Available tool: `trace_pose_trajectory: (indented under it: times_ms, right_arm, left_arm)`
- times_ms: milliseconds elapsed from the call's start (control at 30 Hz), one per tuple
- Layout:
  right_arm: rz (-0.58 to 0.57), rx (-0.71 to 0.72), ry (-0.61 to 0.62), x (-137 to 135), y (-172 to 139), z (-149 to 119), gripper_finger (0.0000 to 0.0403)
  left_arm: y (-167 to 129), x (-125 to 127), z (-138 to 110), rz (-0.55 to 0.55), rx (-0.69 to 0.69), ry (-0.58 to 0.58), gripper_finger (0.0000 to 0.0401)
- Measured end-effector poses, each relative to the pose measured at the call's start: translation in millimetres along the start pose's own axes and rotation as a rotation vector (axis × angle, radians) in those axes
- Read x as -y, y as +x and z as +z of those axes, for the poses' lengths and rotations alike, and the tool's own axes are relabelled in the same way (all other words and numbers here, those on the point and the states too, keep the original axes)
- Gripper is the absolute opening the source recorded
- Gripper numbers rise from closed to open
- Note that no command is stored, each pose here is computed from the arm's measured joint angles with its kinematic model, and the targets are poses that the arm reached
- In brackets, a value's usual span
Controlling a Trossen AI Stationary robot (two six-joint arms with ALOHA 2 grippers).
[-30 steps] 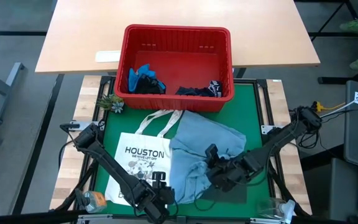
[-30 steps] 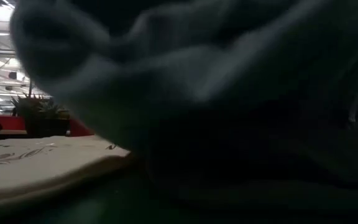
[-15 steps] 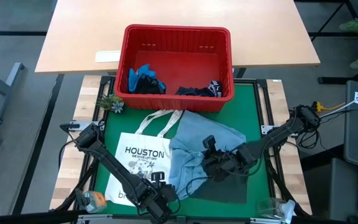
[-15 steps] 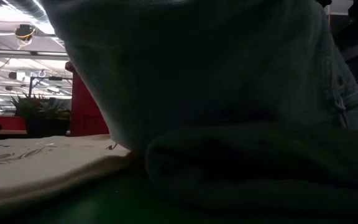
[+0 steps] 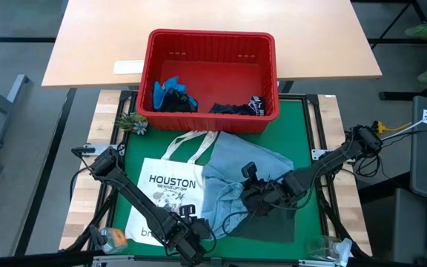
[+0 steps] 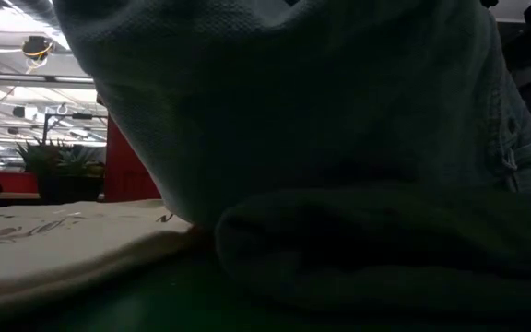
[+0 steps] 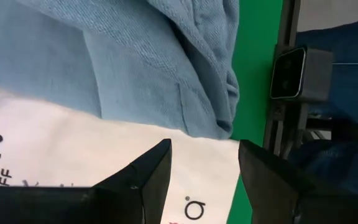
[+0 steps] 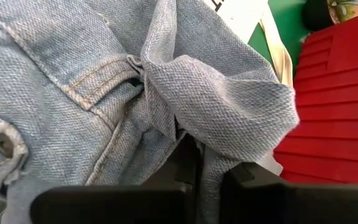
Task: Fold Laundry from Bin
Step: Fold the light blue jeans
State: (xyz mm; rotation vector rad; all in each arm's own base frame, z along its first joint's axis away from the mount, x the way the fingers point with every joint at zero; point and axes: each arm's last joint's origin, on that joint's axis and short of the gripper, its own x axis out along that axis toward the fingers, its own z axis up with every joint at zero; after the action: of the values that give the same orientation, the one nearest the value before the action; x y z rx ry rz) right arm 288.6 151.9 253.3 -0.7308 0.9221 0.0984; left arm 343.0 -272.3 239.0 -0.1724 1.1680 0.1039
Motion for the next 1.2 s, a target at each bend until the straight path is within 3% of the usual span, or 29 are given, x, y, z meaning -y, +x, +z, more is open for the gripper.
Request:
trace_pose_trajectory:
  times_ms: [233,600,933,1200]
  right_arm:
    - [0.004,0.001,0.000,0,0,0,0.0024]
    - [0.006,0.001,-0.001,0,0,0,0.0024]
    - [0.012,0.000,-0.002,0,0,0,0.0024]
    - [0.027,-0.008,-0.008,-1,0,-1,0.0024]
  left_arm:
    - [0,0,3,-0.005,0.016,0.049,0.0181]
    - [1,0,5,0.000,0.046,0.019,0.0184]
    - [15,2,3,-0.046,0.080,-0.027,0.0258]
    - [25,0,-3,-0.035,0.083,-0.021,0.0265]
